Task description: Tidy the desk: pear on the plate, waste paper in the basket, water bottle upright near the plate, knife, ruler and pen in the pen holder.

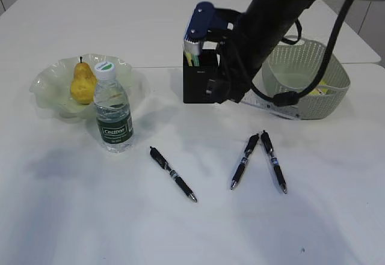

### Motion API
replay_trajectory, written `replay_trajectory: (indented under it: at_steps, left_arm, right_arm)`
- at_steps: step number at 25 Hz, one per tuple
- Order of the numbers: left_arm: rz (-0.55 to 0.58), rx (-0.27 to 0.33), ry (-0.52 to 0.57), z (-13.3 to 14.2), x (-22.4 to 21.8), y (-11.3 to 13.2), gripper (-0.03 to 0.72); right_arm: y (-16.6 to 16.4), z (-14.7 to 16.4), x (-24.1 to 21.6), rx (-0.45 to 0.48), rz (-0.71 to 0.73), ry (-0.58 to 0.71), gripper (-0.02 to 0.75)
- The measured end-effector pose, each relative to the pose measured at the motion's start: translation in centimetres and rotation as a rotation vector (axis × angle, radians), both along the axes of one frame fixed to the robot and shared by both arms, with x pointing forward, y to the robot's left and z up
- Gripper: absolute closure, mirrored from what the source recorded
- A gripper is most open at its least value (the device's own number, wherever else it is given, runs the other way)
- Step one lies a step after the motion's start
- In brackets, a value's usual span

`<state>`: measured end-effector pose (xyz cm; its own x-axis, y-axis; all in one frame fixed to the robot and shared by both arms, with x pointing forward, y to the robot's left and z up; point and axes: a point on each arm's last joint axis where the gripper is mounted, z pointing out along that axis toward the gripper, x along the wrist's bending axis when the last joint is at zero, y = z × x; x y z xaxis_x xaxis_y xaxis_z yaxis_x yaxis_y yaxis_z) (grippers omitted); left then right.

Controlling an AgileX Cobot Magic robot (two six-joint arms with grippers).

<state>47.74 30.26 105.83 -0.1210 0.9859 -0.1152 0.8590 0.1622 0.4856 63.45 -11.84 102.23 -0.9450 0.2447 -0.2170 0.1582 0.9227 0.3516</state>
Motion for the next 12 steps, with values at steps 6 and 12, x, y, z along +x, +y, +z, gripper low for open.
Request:
replay_trajectory:
  at_steps: [6, 12]
  left_arm:
    - [-0.001, -0.001, 0.013, -0.1, -0.1, 0.0, 0.222]
    - [0.002, -0.012, 0.019, -0.1, -0.1, -0.1, 0.222]
  right_arm:
    - [-0.2, 4.0, -1.0, 0.08, -0.015, -0.102, 0.461]
    - [0.2, 5.7, -0.9, 0.187, -0.051, -0.173, 0.461]
